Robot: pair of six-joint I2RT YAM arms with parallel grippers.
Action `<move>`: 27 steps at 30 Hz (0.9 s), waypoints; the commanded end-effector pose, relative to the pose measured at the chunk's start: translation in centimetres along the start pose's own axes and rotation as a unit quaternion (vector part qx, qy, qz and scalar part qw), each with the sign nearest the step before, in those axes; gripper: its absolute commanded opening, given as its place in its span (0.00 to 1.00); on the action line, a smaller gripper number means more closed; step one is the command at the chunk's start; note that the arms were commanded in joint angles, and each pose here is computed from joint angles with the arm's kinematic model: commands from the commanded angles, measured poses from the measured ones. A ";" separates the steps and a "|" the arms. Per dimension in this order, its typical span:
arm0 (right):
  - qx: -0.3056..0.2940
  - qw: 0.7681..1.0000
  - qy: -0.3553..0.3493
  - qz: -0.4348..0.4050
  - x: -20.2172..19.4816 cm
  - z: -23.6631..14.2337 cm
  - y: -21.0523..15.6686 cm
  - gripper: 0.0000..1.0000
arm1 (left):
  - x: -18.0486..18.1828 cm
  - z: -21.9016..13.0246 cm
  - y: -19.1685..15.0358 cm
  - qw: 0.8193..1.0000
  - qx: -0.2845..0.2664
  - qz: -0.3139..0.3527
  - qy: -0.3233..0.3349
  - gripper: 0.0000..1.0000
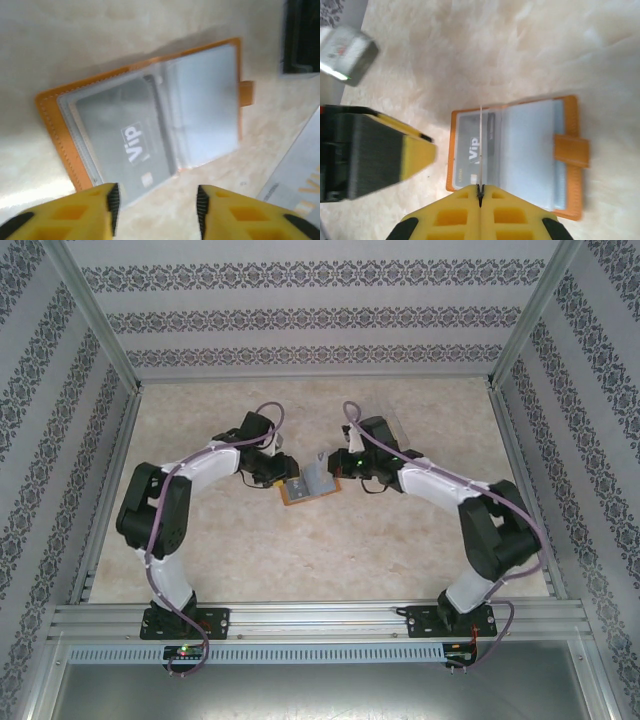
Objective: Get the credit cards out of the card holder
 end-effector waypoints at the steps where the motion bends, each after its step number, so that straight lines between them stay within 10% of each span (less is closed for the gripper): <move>1: -0.011 0.996 -0.066 -0.059 -0.8 -3.3 0.4 0.00 | 0.8 -3.9 0.1 0.997 -0.057 0.004 0.046 0.60; 12: -0.029 0.983 -0.148 -0.106 -2.7 -6.8 5.6 0.00 | 3.2 -9.5 -0.9 0.973 -0.180 0.028 0.139 0.98; 27: 0.024 0.975 -0.171 -0.138 -8.8 3.4 12.1 0.00 | 4.3 -10.7 -0.7 0.971 -0.174 0.062 0.154 0.99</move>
Point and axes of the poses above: each hand's point on the last joint's axis, 136 mm out from that joint toward the fingers, its own z axis out along the fingers, its own x axis along the line the jaws close on, y = z × x, the point moved 10 cm from there along -z, back along the fingers, and after that the axes turned 9 degrees about -z, right-handed, at the moved point
